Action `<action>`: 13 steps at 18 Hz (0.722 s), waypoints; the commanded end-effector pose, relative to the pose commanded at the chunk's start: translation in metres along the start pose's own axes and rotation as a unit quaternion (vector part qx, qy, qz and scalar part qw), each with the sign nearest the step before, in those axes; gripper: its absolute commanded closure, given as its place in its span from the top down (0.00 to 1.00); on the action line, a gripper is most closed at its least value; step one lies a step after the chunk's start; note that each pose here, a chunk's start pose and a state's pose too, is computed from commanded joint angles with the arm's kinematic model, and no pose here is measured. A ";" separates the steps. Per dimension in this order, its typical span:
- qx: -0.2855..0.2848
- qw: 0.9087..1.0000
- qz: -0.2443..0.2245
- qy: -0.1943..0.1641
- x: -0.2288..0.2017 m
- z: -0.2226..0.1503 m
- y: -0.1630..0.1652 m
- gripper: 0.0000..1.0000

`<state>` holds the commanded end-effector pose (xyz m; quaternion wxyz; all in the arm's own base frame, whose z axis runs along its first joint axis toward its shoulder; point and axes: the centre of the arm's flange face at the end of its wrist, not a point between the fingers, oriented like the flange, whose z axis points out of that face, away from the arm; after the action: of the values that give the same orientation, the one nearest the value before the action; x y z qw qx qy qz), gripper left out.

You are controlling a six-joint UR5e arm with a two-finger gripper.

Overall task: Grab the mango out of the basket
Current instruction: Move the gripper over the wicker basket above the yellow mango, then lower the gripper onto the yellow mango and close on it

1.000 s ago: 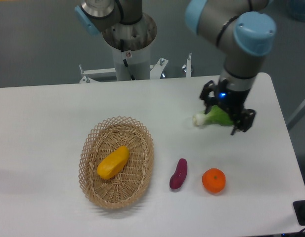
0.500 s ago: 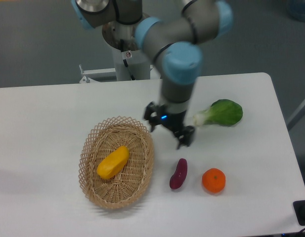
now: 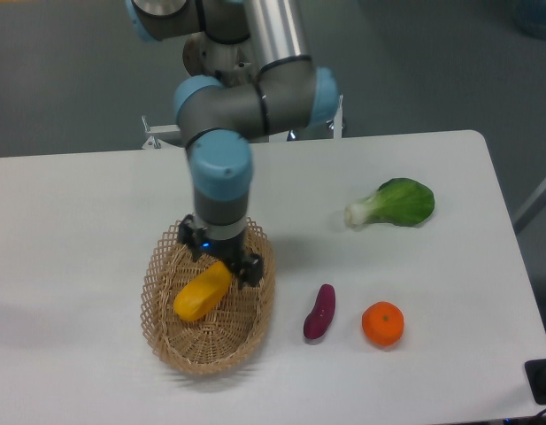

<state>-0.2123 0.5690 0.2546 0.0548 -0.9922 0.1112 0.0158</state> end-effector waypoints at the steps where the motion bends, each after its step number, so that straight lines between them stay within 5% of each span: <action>1: -0.003 1.000 0.003 0.001 0.004 0.003 -0.002 1.00; 13: -0.024 1.000 0.005 -0.005 0.013 0.040 -0.014 1.00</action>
<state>-0.1968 0.5844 0.2159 0.0314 -0.9925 0.1156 0.0233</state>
